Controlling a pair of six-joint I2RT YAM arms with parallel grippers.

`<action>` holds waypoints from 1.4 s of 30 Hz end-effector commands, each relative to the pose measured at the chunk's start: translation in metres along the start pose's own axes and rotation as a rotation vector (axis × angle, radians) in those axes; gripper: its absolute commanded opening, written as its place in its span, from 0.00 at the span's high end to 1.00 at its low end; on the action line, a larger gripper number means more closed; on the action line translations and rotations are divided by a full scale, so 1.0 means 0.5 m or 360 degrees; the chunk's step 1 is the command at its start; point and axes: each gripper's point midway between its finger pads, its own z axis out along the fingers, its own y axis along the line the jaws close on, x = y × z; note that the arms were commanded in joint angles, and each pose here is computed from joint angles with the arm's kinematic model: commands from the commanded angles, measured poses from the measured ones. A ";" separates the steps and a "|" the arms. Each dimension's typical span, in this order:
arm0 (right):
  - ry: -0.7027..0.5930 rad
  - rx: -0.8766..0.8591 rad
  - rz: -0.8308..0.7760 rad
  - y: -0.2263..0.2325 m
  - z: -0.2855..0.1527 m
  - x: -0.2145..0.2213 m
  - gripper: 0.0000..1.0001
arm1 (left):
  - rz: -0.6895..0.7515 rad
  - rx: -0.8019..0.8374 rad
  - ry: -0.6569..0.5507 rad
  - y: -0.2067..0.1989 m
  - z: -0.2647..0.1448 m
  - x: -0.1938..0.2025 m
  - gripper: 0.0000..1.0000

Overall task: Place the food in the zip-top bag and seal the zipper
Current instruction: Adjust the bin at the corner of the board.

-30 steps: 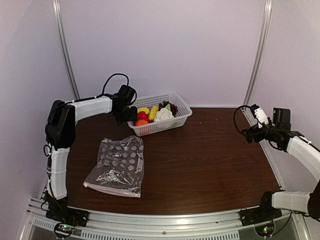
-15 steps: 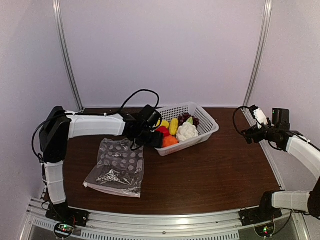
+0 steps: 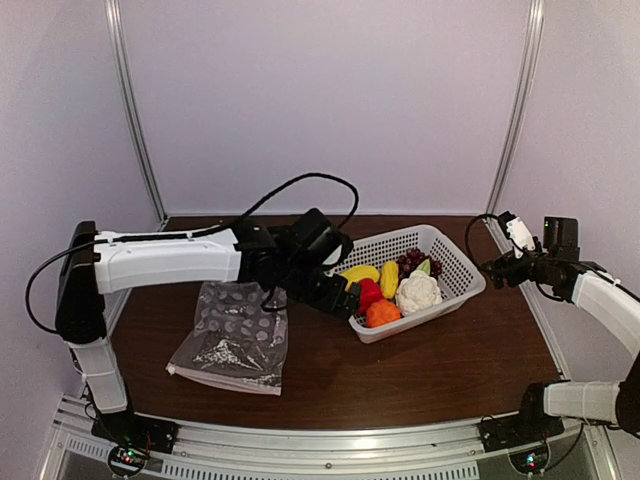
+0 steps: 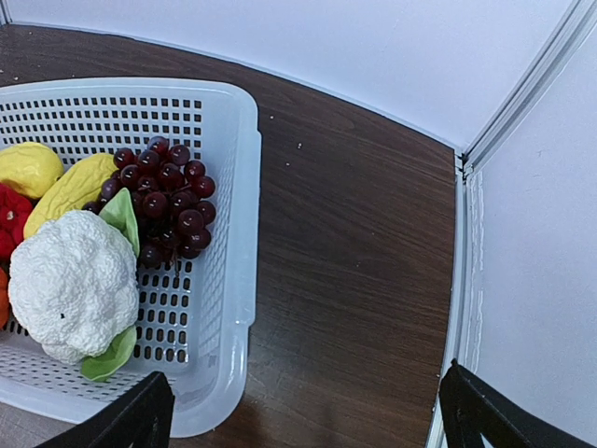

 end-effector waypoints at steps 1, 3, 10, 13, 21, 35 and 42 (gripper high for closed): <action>0.0027 0.0030 0.0012 -0.010 0.000 0.005 0.00 | 0.0458 0.0003 -0.0109 0.003 -0.126 -0.070 0.04; 0.0025 0.0032 0.0012 -0.011 -0.001 0.003 0.00 | 0.0707 -0.0043 -0.0134 0.017 -0.141 -0.093 0.05; 0.0013 0.0003 0.0019 -0.004 -0.002 0.002 0.00 | 0.0911 -0.0025 -0.0185 0.095 -0.111 -0.185 0.10; 0.0014 -0.0026 0.0019 0.003 -0.001 0.003 0.00 | 0.0905 -0.0017 -0.0183 0.136 -0.078 -0.223 0.14; -0.0007 -0.0058 0.0003 0.011 -0.007 -0.001 0.01 | 0.0839 0.0152 -0.0226 0.199 -0.011 -0.301 0.28; 0.0023 -0.0053 0.0004 0.009 0.000 0.007 0.01 | 0.0764 0.0127 -0.0184 0.228 0.181 -0.316 0.44; 0.0022 -0.0045 0.0002 0.007 0.000 0.007 0.01 | 0.0740 0.0136 -0.0169 0.231 0.199 -0.311 0.62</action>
